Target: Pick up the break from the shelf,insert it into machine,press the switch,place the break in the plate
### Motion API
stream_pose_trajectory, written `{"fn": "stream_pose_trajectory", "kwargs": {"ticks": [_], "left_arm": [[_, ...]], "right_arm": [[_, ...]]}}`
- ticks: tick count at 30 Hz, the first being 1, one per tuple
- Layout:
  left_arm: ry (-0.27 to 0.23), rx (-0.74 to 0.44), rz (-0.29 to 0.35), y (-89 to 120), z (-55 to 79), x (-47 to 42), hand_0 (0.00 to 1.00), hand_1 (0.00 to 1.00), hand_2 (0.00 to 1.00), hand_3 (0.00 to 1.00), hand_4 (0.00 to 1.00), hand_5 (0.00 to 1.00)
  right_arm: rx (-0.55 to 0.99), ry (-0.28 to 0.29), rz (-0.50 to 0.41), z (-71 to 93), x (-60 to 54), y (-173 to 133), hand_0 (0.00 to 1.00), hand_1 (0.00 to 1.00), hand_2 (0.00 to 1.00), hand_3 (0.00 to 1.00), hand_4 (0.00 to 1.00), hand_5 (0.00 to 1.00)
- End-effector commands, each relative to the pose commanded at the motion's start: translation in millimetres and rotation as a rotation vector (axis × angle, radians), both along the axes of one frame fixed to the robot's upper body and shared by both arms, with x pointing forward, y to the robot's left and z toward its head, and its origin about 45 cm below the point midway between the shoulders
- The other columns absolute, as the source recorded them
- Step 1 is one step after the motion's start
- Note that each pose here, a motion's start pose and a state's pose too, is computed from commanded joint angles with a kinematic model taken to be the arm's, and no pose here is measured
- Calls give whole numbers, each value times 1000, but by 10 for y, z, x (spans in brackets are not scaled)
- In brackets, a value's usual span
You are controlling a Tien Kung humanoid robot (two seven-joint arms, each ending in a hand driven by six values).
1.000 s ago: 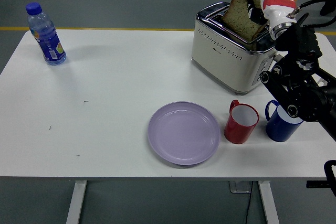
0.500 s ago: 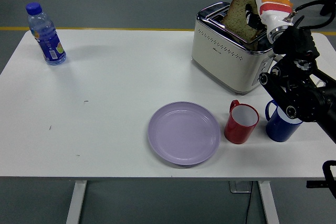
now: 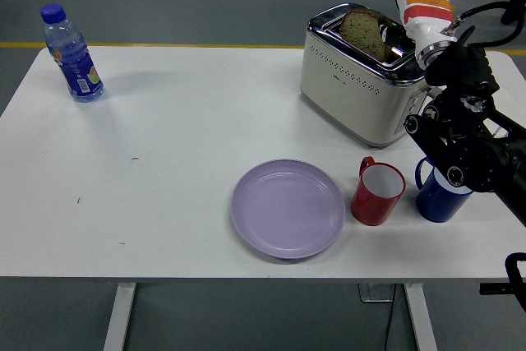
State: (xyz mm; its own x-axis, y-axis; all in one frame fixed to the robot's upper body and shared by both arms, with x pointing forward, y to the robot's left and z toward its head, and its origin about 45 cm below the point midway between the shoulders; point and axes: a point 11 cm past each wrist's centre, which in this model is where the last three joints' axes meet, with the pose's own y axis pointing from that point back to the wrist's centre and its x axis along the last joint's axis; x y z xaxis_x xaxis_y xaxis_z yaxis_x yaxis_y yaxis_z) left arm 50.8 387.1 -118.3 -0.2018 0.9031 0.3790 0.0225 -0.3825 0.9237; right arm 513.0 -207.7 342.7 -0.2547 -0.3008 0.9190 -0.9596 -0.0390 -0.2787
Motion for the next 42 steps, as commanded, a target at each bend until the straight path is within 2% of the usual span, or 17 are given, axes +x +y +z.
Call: {"fn": "stream_pose_trajectory", "kwargs": {"ticks": [7,11,13,14,17,19,20,25,26,31,32,42], "left_arm": [[0,0,1,2,1,0,678,648,702,653,477,937],[0,0,1,5,1,-1,679,648,702,653,476,934],[-2,0,2,7,2,2,679,648,702,653,476,934],[-3,1,4,9,2,1,679,648,702,652,477,935],[-5,1,5,13,4,4,679,648,702,652,477,935],[-4,2,5,14,3,0,679,648,702,652,477,935],[-5,2,6,15,3,-2,678,647,701,652,476,934],[-5,1,9,12,1,-10,678,647,701,652,476,934],[-5,0,9,9,0,-12,678,646,701,652,476,935],[-4,-1,10,3,-3,-24,678,646,701,652,476,935],[-3,-2,11,1,-4,-29,678,646,702,652,477,935],[0,-4,12,-17,-11,-42,677,648,702,653,476,936]], "right_arm": [[30,-45,22,152,-61,7,755,712,886,929,707,2],[57,-71,4,217,-119,-108,763,714,886,921,701,12],[88,-94,-31,239,-176,-259,763,714,886,921,701,12],[108,-102,-52,241,-206,-345,711,666,817,880,640,17],[135,-110,-80,237,-243,-453,711,666,817,880,640,17],[226,-124,-142,193,-336,-723,711,666,817,880,640,17],[247,-128,-158,181,-372,-819,400,451,563,763,397,2],[275,-132,-195,111,-484,-1064,400,451,563,763,397,2],[278,-136,-208,76,-536,-1151,358,381,482,735,418,2],[267,-138,-224,-42,-684,-1312,358,381,482,735,418,2],[258,-125,-222,-97,-709,-1327,329,321,418,646,426,2],[190,13,-230,-597,-811,-1350,328,312,408,632,395,2]]}}
